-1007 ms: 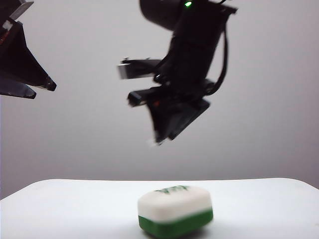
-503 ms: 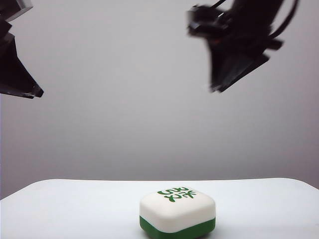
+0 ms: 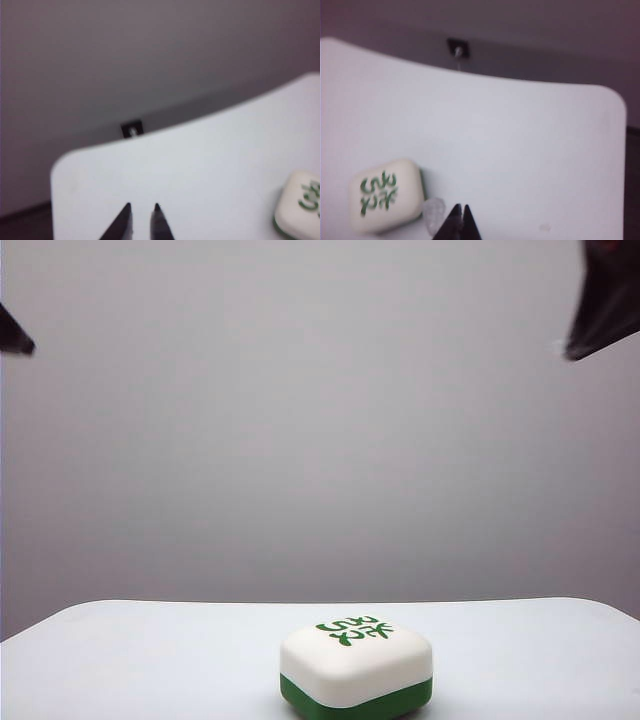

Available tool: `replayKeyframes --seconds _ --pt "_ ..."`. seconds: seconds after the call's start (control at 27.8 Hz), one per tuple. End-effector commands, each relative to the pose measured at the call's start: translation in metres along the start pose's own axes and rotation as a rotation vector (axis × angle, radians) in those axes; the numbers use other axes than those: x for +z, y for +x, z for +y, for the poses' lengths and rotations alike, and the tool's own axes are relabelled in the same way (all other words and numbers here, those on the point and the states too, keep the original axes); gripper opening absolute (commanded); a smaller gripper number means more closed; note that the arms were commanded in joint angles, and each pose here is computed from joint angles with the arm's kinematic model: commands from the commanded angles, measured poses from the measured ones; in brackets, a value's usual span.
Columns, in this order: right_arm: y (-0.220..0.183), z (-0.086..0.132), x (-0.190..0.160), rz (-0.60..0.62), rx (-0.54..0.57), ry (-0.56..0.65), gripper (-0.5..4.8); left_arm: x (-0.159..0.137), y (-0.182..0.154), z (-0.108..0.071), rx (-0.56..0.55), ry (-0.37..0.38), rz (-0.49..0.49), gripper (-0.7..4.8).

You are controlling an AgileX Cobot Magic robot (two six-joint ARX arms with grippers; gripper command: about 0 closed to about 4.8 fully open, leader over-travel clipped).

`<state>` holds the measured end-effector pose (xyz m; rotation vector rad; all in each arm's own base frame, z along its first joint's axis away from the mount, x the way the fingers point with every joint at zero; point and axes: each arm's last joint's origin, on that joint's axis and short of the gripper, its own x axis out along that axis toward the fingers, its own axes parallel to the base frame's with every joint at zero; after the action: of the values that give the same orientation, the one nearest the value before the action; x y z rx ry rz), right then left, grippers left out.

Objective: Pick up the foam mahjong on the table and turn it over.

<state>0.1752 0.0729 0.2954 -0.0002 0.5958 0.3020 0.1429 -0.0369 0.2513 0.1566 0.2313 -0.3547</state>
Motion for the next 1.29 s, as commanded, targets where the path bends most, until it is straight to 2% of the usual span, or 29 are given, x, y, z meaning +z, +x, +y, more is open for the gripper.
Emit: replayKeyframes --seconds 0.04,0.14,0.22,0.32,0.43,0.65,0.76,0.86,0.93,1.01,1.29 --pt "-0.012 -0.01 -0.004 -0.106 -0.021 0.047 -0.06 0.001 -0.01 0.002 0.075 0.03 -0.045 0.51" --pt "-0.024 -0.023 -0.011 -0.178 -0.024 0.084 -0.06 -0.01 -0.017 0.004 0.173 0.034 -0.048 0.5" --pt "-0.035 -0.033 -0.015 -0.235 -0.012 0.112 -0.05 -0.021 -0.025 0.005 0.232 -0.014 -0.077 0.47" --pt "-0.044 -0.041 -0.019 -0.299 0.02 0.133 -0.06 -0.028 -0.033 0.004 0.248 -0.046 -0.129 0.12" --pt "-0.049 -0.046 -0.027 -0.354 -0.006 0.161 -0.06 -0.034 -0.039 0.002 0.252 -0.054 -0.176 0.12" --pt "-0.047 -0.043 -0.045 -0.466 0.023 0.215 -0.06 -0.046 -0.049 -0.002 0.256 -0.099 -0.264 0.12" --pt "-0.044 -0.042 -0.06 -0.497 -0.007 0.251 -0.06 -0.052 -0.053 -0.003 0.258 -0.105 -0.289 0.12" --pt "-0.041 -0.038 -0.077 -0.532 -0.031 0.255 -0.06 -0.058 -0.052 -0.004 0.256 -0.106 -0.269 0.12" --pt "-0.036 -0.035 -0.09 -0.56 -0.009 0.247 -0.06 -0.062 -0.05 -0.004 0.254 -0.107 -0.253 0.12" --pt "-0.03 -0.034 -0.103 -0.564 -0.035 0.253 -0.06 -0.066 -0.047 -0.005 0.252 -0.107 -0.24 0.12" --pt "-0.012 -0.035 -0.131 -0.555 -0.029 0.236 -0.06 -0.078 -0.04 -0.005 0.249 -0.109 -0.205 0.13"
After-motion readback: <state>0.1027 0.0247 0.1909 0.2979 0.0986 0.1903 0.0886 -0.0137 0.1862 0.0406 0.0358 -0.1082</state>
